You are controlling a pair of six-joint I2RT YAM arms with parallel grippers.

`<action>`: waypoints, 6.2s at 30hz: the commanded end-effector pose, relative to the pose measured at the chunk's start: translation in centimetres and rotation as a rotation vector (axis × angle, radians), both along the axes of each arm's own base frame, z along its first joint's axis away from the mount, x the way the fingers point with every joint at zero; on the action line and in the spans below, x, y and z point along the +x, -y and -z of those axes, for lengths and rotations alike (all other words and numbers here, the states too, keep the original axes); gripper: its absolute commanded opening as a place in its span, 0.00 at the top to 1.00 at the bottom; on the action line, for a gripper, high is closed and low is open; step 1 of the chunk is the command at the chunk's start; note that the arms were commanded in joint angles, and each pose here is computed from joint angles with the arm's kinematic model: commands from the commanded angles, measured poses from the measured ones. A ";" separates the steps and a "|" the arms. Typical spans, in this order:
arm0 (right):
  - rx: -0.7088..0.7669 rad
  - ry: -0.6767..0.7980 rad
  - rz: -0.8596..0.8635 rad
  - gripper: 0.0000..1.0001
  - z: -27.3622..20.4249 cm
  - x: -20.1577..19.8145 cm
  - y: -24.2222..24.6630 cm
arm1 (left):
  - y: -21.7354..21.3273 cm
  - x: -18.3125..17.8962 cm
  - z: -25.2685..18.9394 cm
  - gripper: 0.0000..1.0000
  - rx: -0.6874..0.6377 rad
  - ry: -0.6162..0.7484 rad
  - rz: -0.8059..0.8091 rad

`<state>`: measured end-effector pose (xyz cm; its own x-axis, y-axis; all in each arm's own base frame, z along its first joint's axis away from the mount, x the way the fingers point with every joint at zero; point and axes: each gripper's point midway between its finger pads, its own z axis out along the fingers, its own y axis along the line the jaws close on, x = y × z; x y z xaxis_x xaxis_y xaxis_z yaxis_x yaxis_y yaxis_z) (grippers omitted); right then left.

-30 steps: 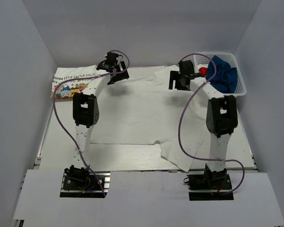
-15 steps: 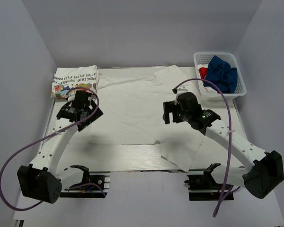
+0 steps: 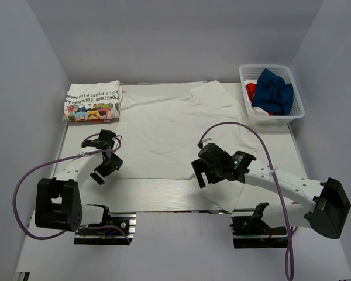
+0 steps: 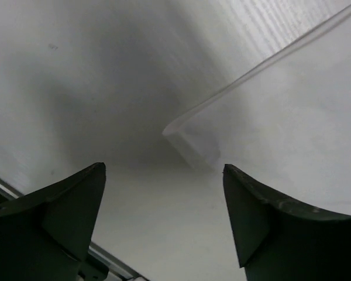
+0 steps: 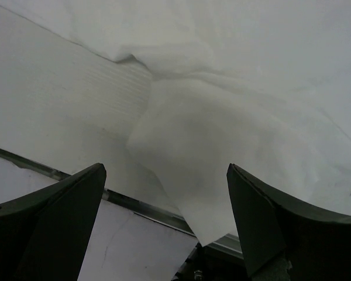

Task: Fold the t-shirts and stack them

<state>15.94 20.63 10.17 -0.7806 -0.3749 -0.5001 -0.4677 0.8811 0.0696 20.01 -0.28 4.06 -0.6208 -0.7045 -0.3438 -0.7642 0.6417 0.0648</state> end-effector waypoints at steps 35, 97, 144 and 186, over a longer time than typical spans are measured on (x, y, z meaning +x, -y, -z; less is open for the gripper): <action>-0.137 -0.036 0.322 1.00 5.6 -0.4 3.7 | 2.4 5.3 0.2 1.00 -0.136 0.118 0.045; -0.173 0.117 0.147 0.10 5.1 25.3 4.8 | 6.4 20.1 -1.4 0.00 -0.287 0.235 0.247; -0.138 0.190 -0.176 0.10 5.5 25.1 1.9 | 1.5 16.7 2.8 0.00 -0.079 0.036 0.170; -0.318 0.341 0.171 0.85 4.6 33.8 4.9 | 0.5 15.9 3.4 0.00 -0.028 -0.011 0.167</action>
<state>48.22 16.57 4.23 -0.6607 -0.4511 -0.6000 -0.3234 0.8923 -0.3148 37.87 -1.87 1.75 -0.7149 -0.6011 -0.3571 -0.6377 0.7700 -0.0195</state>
